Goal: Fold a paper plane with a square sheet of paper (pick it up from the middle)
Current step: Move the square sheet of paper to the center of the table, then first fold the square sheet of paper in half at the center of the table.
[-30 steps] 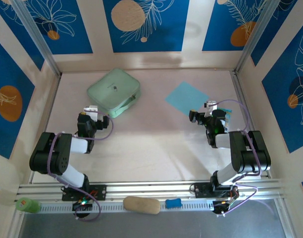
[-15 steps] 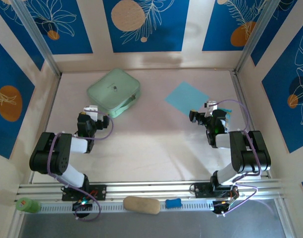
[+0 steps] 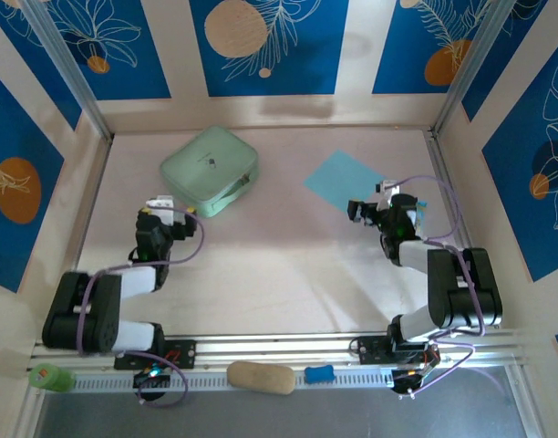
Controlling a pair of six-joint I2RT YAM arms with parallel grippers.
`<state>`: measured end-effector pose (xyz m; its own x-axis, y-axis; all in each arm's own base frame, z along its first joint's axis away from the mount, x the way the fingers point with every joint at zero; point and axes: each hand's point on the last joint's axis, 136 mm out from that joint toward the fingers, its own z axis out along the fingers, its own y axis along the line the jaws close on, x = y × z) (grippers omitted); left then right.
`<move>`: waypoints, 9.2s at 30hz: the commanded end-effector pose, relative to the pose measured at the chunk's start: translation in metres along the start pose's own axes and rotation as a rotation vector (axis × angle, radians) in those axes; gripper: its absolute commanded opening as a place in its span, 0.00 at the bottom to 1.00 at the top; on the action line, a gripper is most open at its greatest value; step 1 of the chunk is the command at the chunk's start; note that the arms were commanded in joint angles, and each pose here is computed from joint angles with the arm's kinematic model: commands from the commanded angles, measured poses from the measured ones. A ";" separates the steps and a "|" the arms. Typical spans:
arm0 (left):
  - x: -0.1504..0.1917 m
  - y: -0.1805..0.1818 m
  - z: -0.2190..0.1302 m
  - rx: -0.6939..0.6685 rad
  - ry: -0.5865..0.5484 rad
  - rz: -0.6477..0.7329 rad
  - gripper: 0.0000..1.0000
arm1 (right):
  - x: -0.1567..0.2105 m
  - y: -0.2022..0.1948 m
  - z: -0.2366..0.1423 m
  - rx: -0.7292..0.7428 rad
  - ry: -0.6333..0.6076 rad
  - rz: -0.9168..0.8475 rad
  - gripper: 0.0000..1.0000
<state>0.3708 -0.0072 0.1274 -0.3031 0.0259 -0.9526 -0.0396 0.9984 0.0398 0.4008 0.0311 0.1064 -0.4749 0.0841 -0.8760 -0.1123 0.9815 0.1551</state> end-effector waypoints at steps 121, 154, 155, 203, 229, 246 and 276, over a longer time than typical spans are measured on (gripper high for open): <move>0.094 -0.265 -0.122 0.407 1.073 0.034 0.77 | 0.105 0.154 -0.132 -0.274 0.497 0.502 0.99; 0.120 -0.281 -0.078 0.093 1.122 0.078 0.86 | 0.121 0.144 -0.164 -0.412 0.554 0.540 0.99; 0.121 -0.281 -0.077 0.094 1.124 0.075 0.86 | 0.122 0.144 -0.164 -0.411 0.556 0.543 0.99; 0.106 -0.304 -0.082 0.322 0.976 -0.083 0.33 | 0.092 0.136 -0.153 -0.368 0.452 0.580 0.93; 0.037 -0.383 -0.111 0.927 0.891 -0.742 0.30 | 0.078 0.130 -0.159 -0.417 0.496 0.745 0.85; 0.106 -0.356 -0.099 0.712 0.980 -0.729 0.32 | 0.086 0.144 -0.161 -0.513 0.583 0.772 0.78; 0.123 -0.312 -0.102 0.375 0.950 -0.361 0.58 | 0.106 0.145 -0.156 -0.484 0.662 0.791 0.75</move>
<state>0.2581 -0.3453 0.0368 -0.9396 -0.2559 -0.2274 -0.0723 0.7977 -0.5988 0.2042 0.1505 0.1081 -0.8984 0.4309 -0.0850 0.1725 0.5241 0.8340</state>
